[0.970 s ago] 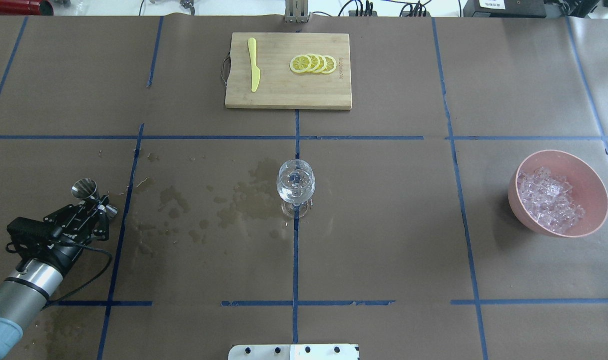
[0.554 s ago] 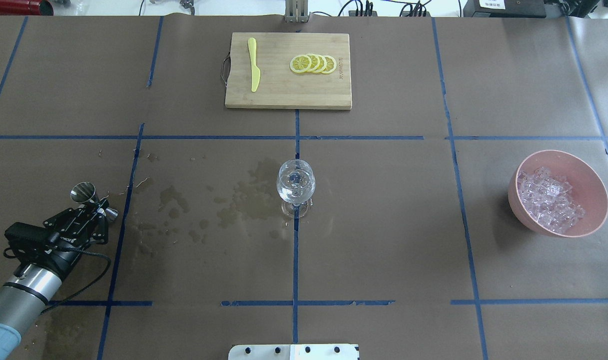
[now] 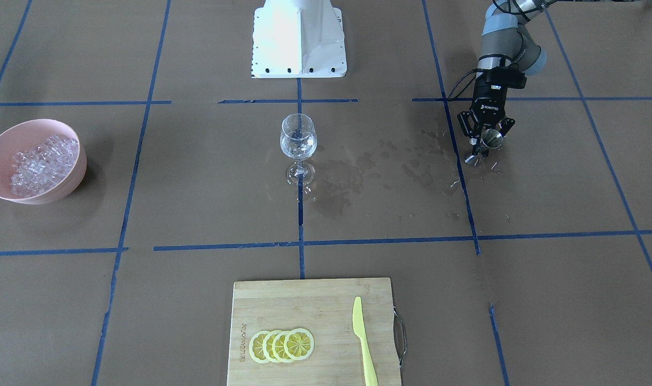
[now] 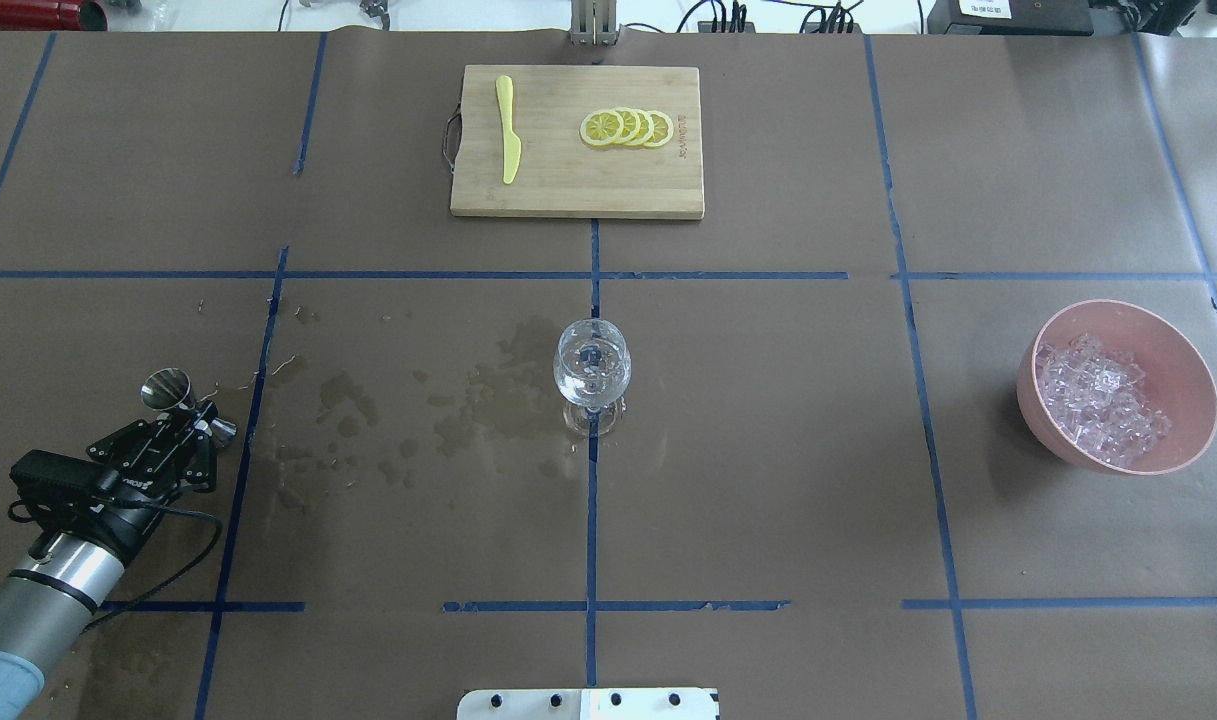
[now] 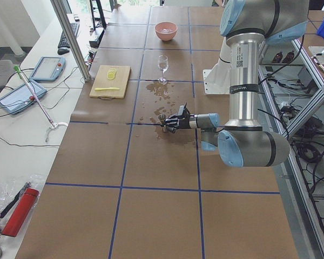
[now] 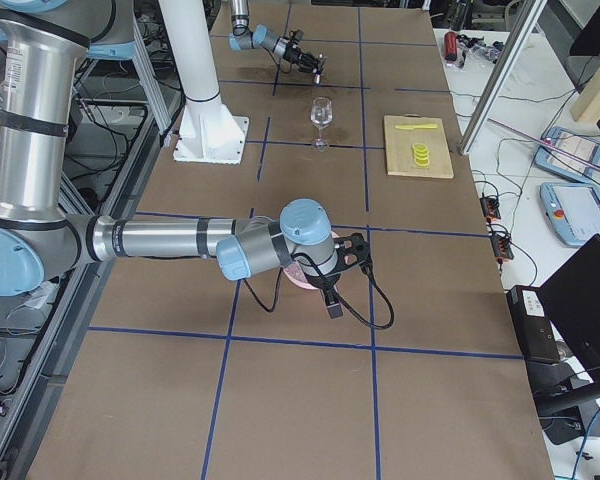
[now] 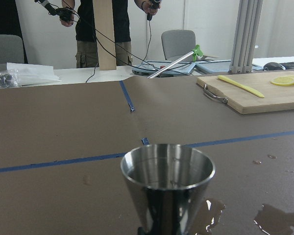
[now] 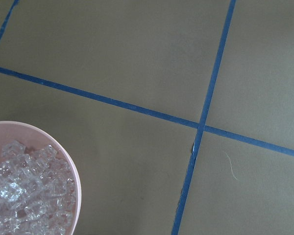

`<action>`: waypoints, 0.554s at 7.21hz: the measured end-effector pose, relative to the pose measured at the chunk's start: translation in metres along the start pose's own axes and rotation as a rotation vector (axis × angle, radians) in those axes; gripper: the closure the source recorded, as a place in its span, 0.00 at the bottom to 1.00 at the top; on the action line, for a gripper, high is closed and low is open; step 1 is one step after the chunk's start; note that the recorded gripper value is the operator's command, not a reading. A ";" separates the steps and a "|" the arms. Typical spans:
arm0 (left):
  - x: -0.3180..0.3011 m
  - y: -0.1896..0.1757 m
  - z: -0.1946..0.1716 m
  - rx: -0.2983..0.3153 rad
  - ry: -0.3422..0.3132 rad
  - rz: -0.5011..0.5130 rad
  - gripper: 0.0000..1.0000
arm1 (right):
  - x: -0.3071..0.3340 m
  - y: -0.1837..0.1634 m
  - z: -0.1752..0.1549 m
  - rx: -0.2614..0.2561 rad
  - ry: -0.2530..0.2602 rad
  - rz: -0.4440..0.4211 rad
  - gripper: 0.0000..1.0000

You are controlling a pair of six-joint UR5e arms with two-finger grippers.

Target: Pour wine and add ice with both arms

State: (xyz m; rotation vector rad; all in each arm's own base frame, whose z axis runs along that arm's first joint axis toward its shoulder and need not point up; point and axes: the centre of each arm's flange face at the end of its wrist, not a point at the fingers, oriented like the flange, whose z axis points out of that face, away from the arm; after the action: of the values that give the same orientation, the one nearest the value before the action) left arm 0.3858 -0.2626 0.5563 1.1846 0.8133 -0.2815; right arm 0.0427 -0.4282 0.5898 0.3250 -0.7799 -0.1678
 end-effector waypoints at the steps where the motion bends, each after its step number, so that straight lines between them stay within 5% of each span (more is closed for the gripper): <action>1: 0.002 0.002 -0.001 -0.002 0.003 0.000 0.86 | 0.000 0.000 0.000 0.000 0.000 -0.001 0.00; 4: 0.004 0.003 -0.003 -0.005 0.008 0.000 0.49 | 0.000 0.000 0.000 0.000 -0.001 0.000 0.00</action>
State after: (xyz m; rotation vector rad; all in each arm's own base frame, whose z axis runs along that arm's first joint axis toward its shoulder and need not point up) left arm 0.3892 -0.2583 0.5555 1.1816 0.8205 -0.2752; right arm 0.0427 -0.4282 0.5895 0.3255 -0.7805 -0.1682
